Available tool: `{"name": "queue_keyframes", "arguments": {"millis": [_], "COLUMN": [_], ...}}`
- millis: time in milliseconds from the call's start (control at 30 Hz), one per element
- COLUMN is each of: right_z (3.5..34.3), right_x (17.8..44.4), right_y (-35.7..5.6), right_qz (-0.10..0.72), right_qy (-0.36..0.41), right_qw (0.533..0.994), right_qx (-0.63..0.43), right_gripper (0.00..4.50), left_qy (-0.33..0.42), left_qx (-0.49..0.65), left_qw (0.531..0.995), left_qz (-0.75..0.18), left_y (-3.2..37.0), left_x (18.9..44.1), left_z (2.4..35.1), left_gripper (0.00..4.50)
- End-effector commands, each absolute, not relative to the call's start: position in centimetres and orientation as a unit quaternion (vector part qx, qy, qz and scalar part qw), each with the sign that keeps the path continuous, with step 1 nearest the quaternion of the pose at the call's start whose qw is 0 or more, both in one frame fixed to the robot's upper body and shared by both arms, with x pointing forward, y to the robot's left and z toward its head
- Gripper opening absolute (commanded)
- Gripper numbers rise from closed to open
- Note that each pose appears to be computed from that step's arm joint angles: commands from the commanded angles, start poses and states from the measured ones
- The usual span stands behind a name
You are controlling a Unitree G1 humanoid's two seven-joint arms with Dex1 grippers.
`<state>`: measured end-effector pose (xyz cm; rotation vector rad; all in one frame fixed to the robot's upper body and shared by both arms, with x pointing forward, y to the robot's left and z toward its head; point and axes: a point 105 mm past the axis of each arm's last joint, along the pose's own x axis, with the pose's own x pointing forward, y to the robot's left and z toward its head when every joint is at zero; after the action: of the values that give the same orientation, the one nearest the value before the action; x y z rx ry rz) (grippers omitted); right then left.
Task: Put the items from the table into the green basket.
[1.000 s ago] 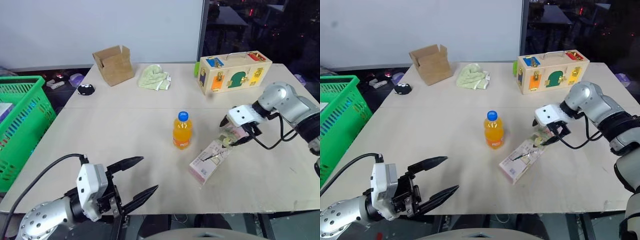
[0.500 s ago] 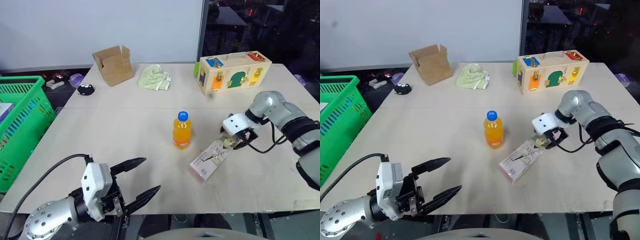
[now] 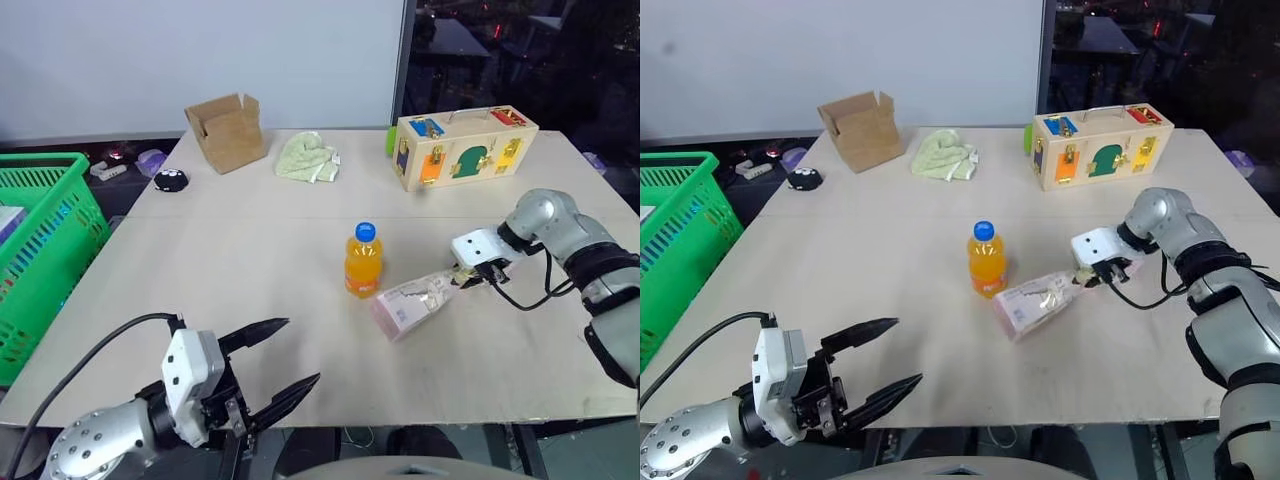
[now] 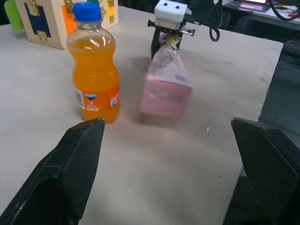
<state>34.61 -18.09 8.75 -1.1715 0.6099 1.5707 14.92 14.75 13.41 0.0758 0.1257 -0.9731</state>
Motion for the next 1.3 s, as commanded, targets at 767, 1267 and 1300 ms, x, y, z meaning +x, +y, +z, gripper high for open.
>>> {"name": "queue_keyframes", "arguments": {"millis": [767,1267,1300], "right_z": [22.2,22.7,22.7], "right_x": [25.2,24.3,24.3], "right_y": [-9.6,-3.3,-3.1], "right_qz": [0.687,0.747,0.751], "right_qy": [0.103,0.083,0.082], "right_qw": [0.717,0.653,0.649], "right_qx": [-0.059,-0.089,-0.091], "right_gripper": [1.21,1.21,1.21], "left_qy": [-0.071,-0.084,-0.082], "left_qx": [-0.11,-0.151,-0.151], "left_qw": [0.878,0.851,0.849], "left_qz": [-0.461,-0.496,-0.499], "left_y": [12.3,10.2,10.1], "left_x": [20.0,21.3,21.3], "left_z": [21.7,24.0,23.9], "left_gripper": [4.5,4.5,4.5]}}
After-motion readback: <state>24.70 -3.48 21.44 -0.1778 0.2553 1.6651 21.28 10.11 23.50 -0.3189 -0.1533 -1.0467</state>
